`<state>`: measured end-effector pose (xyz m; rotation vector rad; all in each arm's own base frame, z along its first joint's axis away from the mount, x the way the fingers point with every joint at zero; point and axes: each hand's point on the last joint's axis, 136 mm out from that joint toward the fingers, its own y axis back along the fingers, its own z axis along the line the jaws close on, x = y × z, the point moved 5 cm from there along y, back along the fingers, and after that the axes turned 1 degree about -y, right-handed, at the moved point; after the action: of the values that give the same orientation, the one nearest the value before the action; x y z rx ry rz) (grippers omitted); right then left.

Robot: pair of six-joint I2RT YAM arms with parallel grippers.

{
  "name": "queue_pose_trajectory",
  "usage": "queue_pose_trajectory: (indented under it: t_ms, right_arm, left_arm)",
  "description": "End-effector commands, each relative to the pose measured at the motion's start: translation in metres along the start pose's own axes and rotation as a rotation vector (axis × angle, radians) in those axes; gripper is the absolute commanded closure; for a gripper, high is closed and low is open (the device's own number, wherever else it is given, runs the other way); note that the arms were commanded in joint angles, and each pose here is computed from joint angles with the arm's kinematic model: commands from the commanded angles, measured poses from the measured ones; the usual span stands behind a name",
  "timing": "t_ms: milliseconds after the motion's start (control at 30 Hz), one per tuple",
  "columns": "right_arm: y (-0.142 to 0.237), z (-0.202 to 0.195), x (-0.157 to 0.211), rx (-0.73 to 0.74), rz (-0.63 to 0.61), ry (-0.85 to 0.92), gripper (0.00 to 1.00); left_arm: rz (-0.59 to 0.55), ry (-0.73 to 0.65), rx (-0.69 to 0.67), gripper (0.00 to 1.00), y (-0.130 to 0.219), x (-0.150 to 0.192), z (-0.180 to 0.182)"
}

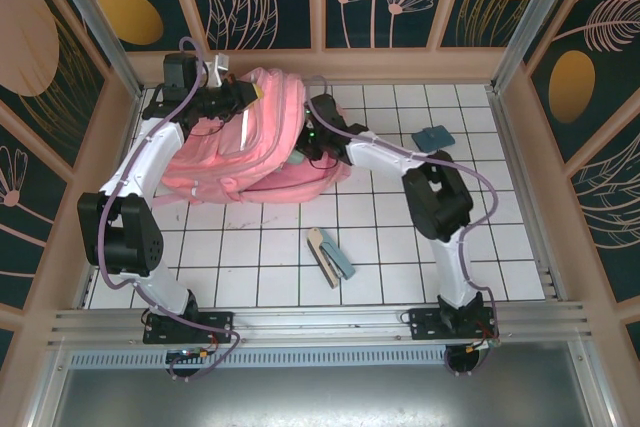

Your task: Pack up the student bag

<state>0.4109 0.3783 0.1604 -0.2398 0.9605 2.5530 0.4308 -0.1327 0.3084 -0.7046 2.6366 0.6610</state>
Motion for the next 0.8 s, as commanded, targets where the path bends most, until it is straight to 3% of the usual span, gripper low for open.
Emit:
queue_pose_trajectory:
  t_ms: [0,367,533,767]
  right_arm:
    - [-0.019,0.026,0.003,-0.077,0.036,-0.013,0.33]
    - [-0.069,0.019,0.011,-0.021,0.073,-0.024,0.27]
    - [-0.067,0.018,0.010,-0.004,0.080,-0.004,0.01]
    - [-0.041,0.030,-0.001,0.010,0.022,0.049,0.01]
  left_arm:
    - [-0.067,-0.147,0.173,1.00,0.019,-0.022,-0.060]
    - [-0.074,-0.136,0.171,1.00,0.017,-0.025,-0.059]
    - [-0.074,-0.132,0.153,1.00,0.015,-0.025,-0.054]
    - [-0.072,-0.129,0.124,1.00,0.012,-0.025,-0.047]
